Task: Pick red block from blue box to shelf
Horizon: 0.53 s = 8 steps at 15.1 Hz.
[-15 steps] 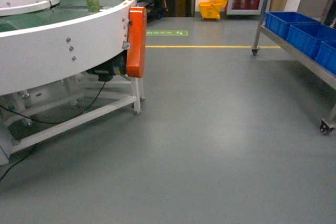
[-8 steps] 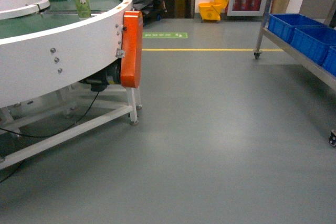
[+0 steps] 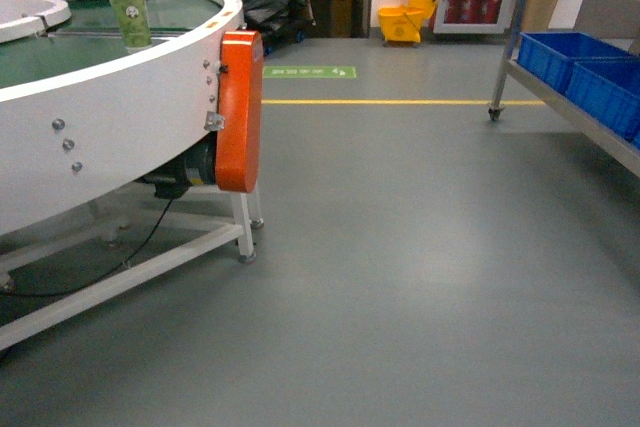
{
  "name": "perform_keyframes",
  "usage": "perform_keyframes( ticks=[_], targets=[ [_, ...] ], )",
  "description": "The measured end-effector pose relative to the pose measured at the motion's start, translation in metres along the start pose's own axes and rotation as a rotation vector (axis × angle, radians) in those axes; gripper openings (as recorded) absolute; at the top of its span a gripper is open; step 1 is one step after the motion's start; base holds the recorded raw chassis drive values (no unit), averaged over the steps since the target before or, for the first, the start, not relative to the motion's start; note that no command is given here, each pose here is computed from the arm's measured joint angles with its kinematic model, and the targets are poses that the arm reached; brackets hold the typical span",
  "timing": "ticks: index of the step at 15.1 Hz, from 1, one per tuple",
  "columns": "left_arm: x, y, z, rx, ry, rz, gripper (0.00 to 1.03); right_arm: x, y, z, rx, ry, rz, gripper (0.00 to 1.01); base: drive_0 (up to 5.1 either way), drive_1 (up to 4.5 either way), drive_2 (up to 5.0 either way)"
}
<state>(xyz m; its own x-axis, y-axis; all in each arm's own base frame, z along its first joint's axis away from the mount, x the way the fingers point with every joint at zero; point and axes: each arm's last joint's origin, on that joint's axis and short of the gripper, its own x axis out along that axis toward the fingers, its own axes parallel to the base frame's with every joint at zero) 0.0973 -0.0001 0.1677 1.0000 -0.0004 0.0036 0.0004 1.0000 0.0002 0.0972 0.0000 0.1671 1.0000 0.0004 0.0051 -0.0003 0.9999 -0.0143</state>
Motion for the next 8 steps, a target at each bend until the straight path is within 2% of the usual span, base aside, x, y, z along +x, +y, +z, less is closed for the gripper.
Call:
perform_keyframes(
  ticks=[2, 8],
  targets=[
    [0.0000, 0.0000, 0.0001, 0.000, -0.002, 0.000, 0.98, 0.0000, 0.0000, 0.0000, 0.000, 0.000, 0.000, 0.28, 0.0, 3.73, -3.8],
    [0.0000, 0.0001, -0.0001, 0.000, 0.001, 0.001, 0.98, 0.0000, 0.0000, -0.0002, 0.000, 0.002, 0.000, 0.28, -1.5, -1.48, -1.5]
  ],
)
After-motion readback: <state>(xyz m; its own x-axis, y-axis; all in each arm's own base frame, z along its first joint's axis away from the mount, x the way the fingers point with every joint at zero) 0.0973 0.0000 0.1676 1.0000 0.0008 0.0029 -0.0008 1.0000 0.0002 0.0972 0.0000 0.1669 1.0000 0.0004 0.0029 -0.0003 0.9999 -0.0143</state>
